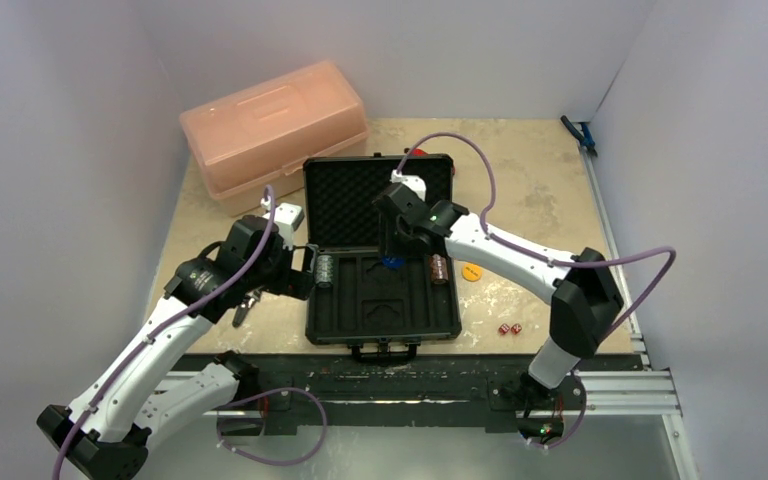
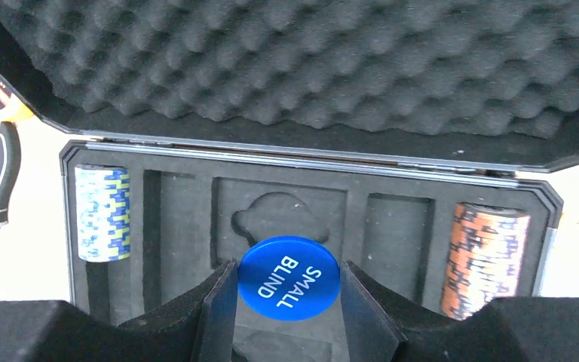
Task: Pack up texas hold em set
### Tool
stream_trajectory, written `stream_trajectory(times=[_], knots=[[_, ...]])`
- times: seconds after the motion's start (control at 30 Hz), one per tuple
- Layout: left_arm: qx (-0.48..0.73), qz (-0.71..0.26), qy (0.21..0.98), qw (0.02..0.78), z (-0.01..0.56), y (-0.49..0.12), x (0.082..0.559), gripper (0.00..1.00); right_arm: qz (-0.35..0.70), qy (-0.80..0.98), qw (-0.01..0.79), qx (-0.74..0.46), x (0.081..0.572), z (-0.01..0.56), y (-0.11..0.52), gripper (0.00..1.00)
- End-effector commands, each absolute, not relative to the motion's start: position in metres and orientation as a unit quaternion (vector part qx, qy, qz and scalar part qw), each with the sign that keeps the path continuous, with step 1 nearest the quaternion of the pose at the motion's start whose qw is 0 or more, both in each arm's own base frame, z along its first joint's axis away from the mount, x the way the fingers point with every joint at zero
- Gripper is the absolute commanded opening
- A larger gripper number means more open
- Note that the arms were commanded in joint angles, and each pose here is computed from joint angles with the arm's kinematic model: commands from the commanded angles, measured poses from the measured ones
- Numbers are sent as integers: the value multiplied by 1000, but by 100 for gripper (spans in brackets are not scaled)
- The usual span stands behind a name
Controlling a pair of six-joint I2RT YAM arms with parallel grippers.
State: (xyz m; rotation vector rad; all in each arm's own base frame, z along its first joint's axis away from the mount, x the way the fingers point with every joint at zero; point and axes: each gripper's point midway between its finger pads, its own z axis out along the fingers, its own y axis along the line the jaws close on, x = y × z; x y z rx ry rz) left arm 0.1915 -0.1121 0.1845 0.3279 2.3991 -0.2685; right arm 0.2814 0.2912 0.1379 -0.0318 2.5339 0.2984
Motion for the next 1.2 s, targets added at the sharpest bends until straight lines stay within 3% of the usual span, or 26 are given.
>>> stream_trajectory(times=[0.0, 1.17], knots=[[132, -106, 916, 364, 191, -112, 195, 94, 117, 943, 311, -10, 286, 150, 309, 0], [132, -108, 914, 367, 193, -112, 195, 94, 41, 953, 289, -80, 287, 84, 335, 0]])
